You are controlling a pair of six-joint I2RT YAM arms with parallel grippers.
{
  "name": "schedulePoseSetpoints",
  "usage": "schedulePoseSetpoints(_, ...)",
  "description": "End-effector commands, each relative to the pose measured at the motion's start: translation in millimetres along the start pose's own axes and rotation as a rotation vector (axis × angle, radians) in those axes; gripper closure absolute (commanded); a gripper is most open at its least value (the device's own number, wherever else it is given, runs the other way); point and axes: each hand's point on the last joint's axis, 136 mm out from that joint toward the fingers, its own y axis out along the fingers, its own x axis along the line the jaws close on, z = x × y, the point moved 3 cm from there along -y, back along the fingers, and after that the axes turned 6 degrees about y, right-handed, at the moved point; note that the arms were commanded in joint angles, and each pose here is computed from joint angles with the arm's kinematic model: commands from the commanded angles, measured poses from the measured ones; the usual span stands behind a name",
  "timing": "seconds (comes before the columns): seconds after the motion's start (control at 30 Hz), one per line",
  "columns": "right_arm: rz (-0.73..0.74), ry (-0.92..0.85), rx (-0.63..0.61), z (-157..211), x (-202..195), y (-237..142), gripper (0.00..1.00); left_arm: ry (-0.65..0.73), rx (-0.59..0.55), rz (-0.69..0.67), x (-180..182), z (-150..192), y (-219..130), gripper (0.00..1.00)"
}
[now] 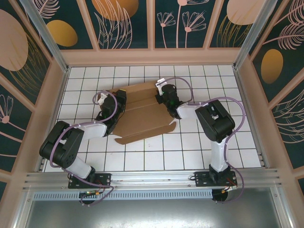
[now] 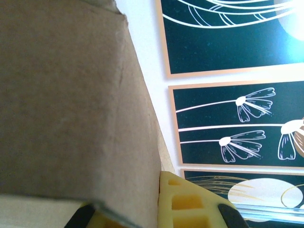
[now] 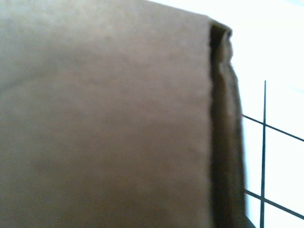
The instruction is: Fold the paper box
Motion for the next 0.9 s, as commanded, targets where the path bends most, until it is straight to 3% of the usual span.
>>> schedulePoseSetpoints(0.0,0.229,-0.025,0.069,19.0,-13.7,3.3,0.97,0.022,0.086,-0.129,31.9,16.9,-0.4,1.0)
schedulePoseSetpoints(0.17,0.374,-0.03,0.079,8.7,-15.1,8.2,0.97,0.013,0.086,-0.132,30.3,16.9,0.5,1.0)
schedulePoseSetpoints(0.37,0.411,-0.005,0.071,8.6,-19.5,11.7,0.97,0.004,0.088,-0.141,30.8,17.7,1.8,1.0)
schedulePoseSetpoints(0.47,0.359,-0.009,0.061,7.2,-16.2,10.7,0.78,0.001,0.087,-0.144,32.4,17.5,1.7,1.0)
schedulePoseSetpoints(0.57,0.243,-0.021,-0.028,-4.2,-10.6,-8.9,0.41,0.007,0.078,-0.148,32.6,16.2,1.5,1.0)
schedulePoseSetpoints(0.6,0.195,-0.026,-0.071,-10.6,-7.9,-19.0,0.33,0.012,0.076,-0.153,33.7,15.9,1.5,1.0)
schedulePoseSetpoints(0.7,0.055,-0.006,-0.209,-41.0,-5.6,-55.1,0.23,0.016,0.072,-0.162,36.2,15.7,1.5,1.0)
schedulePoseSetpoints(0.87,-0.125,0.199,-0.357,-78.9,-33.6,-112.2,0.2,0.016,0.104,-0.14,30.1,21.7,9.0,1.0)
